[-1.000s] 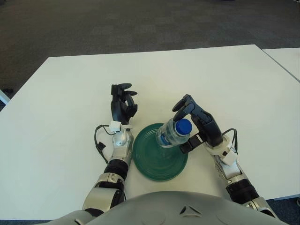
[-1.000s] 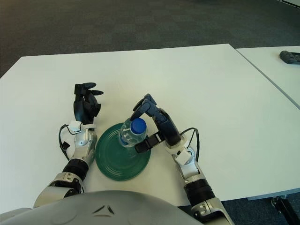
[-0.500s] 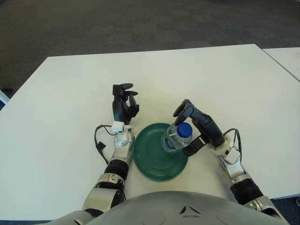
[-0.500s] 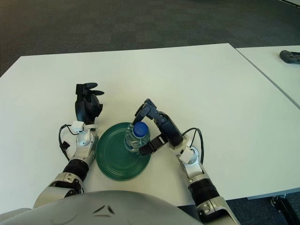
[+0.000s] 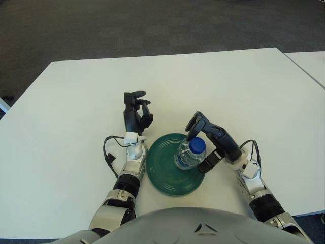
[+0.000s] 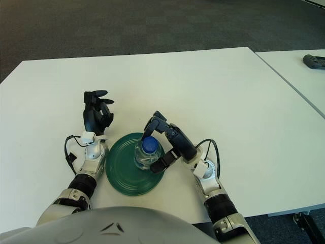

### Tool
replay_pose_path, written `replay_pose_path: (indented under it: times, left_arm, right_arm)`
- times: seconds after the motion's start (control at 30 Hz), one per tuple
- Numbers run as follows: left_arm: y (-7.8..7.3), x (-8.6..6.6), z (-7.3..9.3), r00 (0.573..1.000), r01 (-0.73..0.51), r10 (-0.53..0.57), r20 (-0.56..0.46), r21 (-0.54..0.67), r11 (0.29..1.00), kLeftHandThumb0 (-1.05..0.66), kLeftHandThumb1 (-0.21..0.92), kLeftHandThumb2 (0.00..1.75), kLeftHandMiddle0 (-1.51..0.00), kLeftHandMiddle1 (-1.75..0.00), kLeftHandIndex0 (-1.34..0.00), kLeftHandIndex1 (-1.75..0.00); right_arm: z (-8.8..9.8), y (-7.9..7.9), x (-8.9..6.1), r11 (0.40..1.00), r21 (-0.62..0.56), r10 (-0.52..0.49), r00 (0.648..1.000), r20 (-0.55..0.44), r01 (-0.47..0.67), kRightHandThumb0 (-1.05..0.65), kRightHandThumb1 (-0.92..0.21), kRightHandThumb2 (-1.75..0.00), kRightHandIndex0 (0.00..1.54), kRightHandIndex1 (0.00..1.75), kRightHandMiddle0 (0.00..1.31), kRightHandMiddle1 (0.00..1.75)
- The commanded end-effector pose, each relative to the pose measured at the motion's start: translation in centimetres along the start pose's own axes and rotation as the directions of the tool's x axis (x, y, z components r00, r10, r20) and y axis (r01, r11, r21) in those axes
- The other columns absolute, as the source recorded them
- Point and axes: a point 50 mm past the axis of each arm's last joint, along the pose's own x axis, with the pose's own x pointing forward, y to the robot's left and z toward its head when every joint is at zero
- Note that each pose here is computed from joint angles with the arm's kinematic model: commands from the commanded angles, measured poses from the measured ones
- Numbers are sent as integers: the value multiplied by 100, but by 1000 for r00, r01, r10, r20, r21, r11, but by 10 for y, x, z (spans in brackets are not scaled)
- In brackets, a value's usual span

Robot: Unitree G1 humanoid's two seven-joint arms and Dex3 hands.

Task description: Put the bottle into the plate.

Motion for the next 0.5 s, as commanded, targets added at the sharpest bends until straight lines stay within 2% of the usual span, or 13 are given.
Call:
replay_pose_path:
  times: [0.0,0.47]
  left_arm:
    - [-26,-18,-3,997,-44,38,-70,-89,995,-99,92,85,-35,-168,-24,-160]
    - [-33,-19,2,997,-44,37,-71,-99,994,-95,92,87,-36,-167,-19,-160]
  right_arm:
    - [0,-5,1,1000,-23,-5,1000,3,6,-41,-59,-97,121,175,41,175]
    - [-1,-9,-2,999,-27,18,999,-41,-19,-41,-58,-98,120,175,42,175]
